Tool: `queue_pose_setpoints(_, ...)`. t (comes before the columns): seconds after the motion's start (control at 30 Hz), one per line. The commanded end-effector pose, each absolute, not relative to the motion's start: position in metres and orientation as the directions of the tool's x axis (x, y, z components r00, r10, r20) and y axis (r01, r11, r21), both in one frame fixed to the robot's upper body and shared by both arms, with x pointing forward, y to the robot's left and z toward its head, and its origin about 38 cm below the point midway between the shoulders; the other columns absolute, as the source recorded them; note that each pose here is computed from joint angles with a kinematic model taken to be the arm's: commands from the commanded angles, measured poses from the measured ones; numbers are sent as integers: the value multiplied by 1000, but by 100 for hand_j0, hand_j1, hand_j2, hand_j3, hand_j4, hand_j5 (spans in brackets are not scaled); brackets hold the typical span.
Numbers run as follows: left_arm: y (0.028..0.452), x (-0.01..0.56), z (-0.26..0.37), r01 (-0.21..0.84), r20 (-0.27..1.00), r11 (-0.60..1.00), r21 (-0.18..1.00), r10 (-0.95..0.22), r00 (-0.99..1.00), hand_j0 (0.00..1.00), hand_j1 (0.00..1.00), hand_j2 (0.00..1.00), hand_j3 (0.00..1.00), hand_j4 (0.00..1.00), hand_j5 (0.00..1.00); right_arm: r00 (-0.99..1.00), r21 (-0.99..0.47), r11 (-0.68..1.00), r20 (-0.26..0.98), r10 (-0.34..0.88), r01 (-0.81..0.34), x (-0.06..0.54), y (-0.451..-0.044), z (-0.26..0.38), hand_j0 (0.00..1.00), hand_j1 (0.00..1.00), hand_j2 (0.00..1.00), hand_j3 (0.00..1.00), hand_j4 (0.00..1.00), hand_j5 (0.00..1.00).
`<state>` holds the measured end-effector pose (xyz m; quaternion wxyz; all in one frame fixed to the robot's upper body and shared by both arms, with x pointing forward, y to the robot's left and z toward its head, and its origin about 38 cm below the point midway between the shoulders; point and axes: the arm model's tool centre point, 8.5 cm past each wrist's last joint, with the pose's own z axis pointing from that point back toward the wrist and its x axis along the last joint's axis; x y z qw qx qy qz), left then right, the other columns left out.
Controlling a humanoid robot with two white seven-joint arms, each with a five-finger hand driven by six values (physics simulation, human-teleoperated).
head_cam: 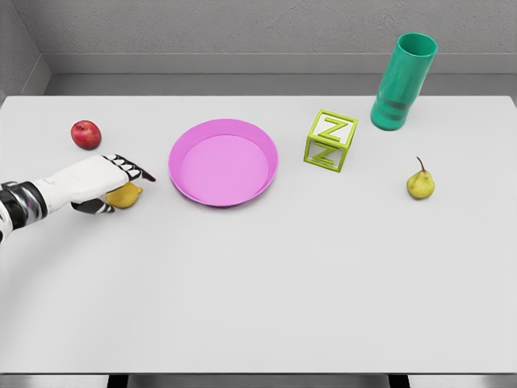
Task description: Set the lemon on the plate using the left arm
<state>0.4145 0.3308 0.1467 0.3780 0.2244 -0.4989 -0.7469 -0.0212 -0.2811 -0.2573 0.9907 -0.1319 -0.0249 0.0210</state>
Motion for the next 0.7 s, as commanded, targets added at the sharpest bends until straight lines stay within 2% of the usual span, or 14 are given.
queue_pose_setpoints(0.0,331,415,148,339,41,-215,916,-790,-612,80,80,80,80,80,80,998,-262,964,44,48,-35,-21,-281,-257,100,100,100,100,100,100)
queue_pose_setpoints(0.6,332,416,141,351,-8,-283,893,-789,-615,78,78,78,78,78,78,998,-262,964,44,48,-35,-21,-281,-257,100,100,100,100,100,100)
queue_pose_setpoints(0.67,332,416,140,352,-7,-283,892,-788,-616,73,73,73,73,73,73,998,-262,964,44,48,-35,-21,-281,-257,100,100,100,100,100,100)
